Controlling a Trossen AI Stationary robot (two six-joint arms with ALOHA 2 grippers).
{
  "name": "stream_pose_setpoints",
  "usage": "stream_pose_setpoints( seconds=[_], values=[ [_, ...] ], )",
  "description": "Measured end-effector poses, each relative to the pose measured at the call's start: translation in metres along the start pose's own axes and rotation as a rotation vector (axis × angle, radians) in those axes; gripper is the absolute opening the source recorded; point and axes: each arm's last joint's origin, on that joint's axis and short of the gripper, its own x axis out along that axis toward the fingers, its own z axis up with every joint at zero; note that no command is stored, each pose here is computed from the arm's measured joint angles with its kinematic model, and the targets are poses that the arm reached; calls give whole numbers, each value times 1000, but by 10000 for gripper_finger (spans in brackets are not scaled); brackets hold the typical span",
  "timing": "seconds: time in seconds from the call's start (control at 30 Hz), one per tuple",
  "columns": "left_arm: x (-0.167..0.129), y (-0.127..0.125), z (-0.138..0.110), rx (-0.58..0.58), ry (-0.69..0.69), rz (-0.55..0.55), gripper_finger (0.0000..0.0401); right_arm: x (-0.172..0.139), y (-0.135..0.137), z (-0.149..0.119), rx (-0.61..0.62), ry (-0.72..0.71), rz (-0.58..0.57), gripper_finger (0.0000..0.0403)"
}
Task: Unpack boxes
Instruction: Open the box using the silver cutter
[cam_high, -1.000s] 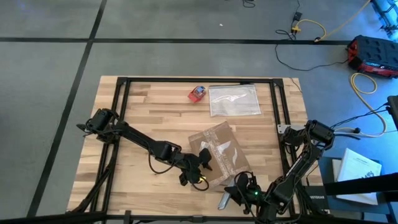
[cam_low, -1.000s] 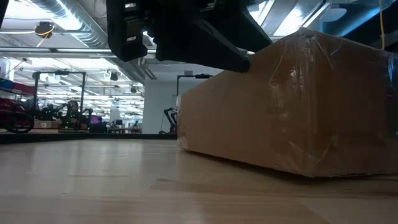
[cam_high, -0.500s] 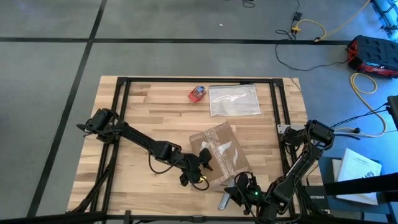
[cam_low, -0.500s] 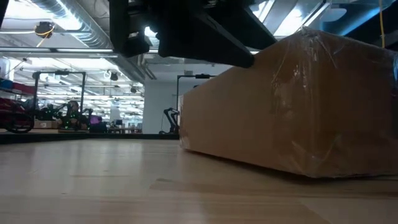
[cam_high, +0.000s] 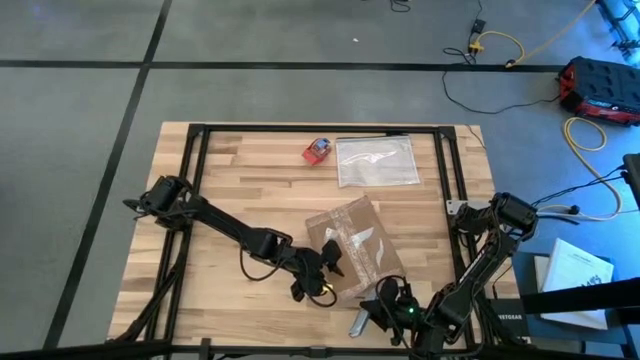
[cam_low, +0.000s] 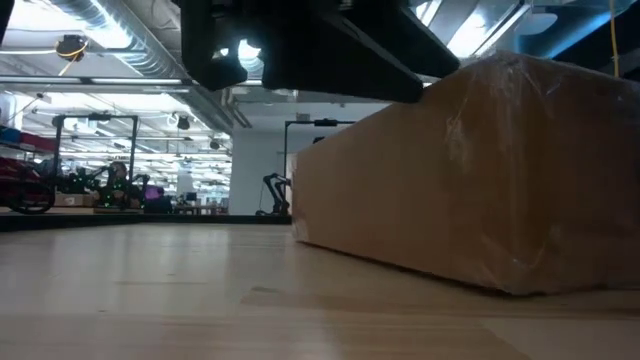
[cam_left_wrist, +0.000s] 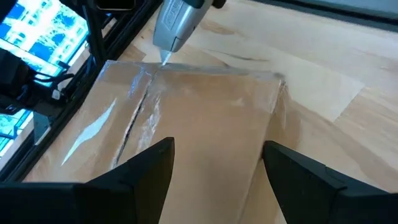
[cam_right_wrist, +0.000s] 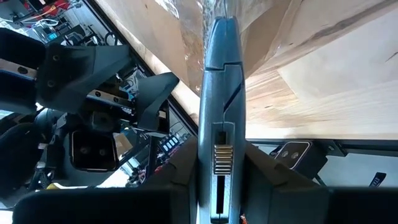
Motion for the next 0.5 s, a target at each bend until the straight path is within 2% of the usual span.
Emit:
stream_pose_setpoints(
  seconds=[0.2,0.5],
  values=[
    [7,-8,-1,7,-2,-14,234,0,0,-1,4,4,-1,61],
    [9,-7,1,-1,-28,-1,234,0,0,-3,19,18,-6,61]
  ],
)
